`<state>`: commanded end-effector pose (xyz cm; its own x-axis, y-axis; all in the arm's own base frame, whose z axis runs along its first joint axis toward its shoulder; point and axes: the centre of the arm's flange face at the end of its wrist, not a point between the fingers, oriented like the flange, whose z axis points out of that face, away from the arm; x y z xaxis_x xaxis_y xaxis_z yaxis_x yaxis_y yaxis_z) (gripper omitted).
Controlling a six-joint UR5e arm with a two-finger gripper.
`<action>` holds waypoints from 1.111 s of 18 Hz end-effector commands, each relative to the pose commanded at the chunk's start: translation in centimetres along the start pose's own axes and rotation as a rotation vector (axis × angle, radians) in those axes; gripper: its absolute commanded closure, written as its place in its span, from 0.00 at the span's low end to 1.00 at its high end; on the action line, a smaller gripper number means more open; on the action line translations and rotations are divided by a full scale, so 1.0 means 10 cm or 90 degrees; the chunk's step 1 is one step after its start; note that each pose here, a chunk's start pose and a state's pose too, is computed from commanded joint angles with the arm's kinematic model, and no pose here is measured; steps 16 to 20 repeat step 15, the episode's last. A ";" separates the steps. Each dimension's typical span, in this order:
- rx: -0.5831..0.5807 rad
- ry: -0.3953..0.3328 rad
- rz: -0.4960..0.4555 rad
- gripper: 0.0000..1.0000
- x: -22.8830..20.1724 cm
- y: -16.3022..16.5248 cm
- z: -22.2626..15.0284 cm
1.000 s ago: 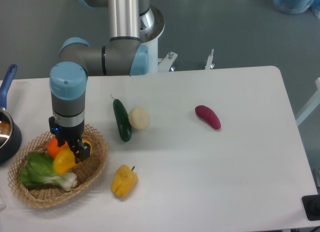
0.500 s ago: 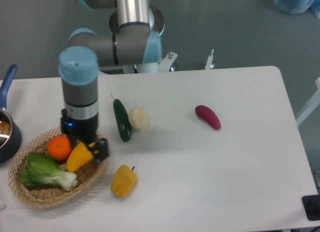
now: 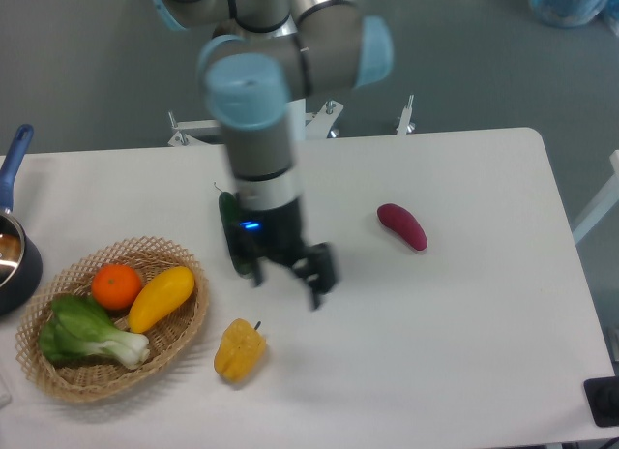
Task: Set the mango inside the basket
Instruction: 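Raise the open gripper out of the basket and withdraw it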
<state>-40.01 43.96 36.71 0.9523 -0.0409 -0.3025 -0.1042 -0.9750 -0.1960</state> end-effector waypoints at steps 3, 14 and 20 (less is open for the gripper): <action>-0.031 0.031 0.051 0.00 -0.13 0.50 0.28; -0.034 0.076 0.028 0.00 -0.17 0.89 0.23; -0.033 0.073 0.029 0.00 -0.22 0.96 0.19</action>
